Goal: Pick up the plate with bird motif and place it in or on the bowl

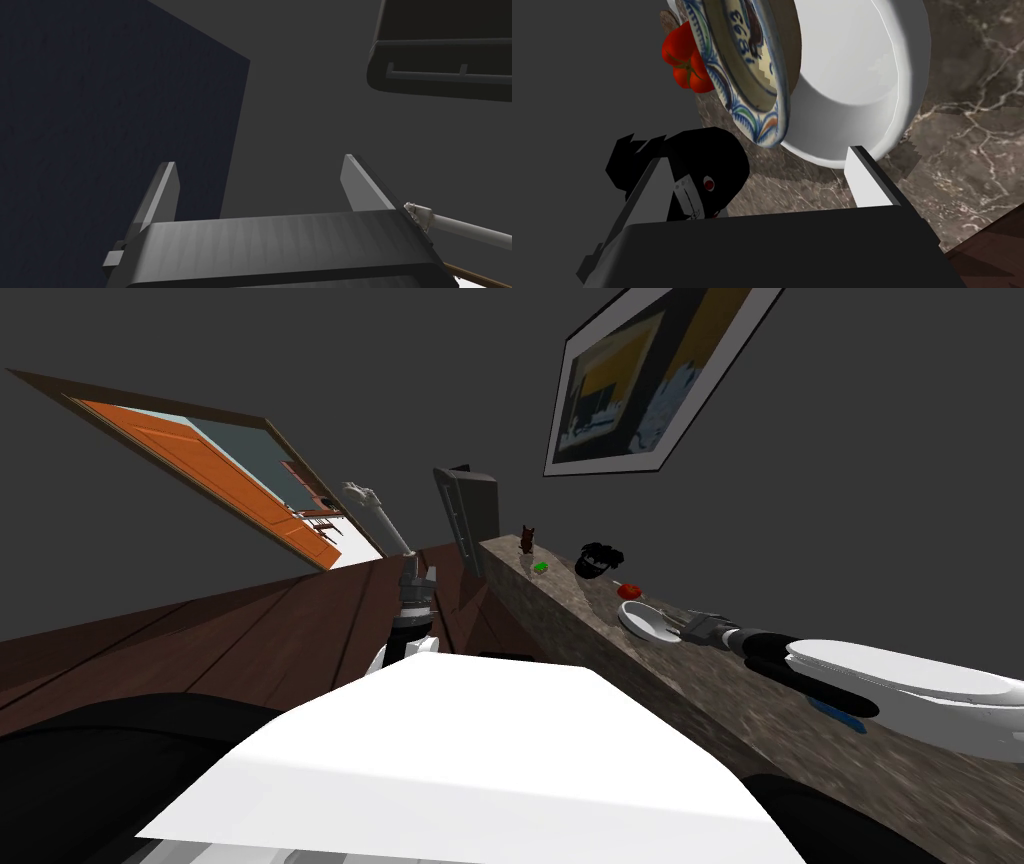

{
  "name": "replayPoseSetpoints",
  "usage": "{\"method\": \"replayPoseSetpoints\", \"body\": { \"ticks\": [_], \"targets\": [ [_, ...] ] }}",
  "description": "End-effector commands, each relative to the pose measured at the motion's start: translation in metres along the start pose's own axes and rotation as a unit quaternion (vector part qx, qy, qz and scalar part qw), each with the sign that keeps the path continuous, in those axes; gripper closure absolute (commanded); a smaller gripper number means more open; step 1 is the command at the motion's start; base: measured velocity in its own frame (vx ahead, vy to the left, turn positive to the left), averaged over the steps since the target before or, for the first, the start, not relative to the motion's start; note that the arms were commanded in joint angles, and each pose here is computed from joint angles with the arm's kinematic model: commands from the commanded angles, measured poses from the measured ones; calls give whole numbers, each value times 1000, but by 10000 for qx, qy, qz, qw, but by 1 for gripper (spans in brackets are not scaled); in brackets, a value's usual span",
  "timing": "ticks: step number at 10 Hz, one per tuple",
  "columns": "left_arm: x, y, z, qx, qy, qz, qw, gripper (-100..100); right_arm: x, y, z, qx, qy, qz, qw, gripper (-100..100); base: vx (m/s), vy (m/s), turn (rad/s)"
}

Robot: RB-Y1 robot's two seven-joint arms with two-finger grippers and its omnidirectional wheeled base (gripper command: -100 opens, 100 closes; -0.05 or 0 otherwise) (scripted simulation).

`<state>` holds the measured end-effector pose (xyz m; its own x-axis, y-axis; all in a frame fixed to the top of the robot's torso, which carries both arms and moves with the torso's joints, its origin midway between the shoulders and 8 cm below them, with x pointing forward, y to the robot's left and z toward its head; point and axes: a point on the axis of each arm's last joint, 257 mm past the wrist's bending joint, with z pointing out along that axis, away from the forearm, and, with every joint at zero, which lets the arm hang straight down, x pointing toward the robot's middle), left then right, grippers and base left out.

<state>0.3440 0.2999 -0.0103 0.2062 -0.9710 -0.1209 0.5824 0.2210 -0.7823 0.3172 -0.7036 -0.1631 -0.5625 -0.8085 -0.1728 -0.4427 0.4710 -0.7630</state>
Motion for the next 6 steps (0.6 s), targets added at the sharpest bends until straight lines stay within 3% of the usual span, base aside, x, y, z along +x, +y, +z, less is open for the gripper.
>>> {"method": "replayPoseSetpoints", "body": {
  "ticks": [1, 2, 6],
  "targets": [
    [0, 0, 0, 0, 0, 0, 10000, 0, 0, 0, 0, 0, 0, 0, 10000, 0, 0, 0, 0],
    [0, 0, 0, 0, 0, 0, 10000, 0, -5, -10, 1, -14, -50, -15, 10000, -100, -11, -10, -60],
    [0, 0, 0, 0, 0, 0, 10000, 0, -15, -31, 2, -41, -151, -39, 9999, -100, -13, -14, -44]
  ]
}}
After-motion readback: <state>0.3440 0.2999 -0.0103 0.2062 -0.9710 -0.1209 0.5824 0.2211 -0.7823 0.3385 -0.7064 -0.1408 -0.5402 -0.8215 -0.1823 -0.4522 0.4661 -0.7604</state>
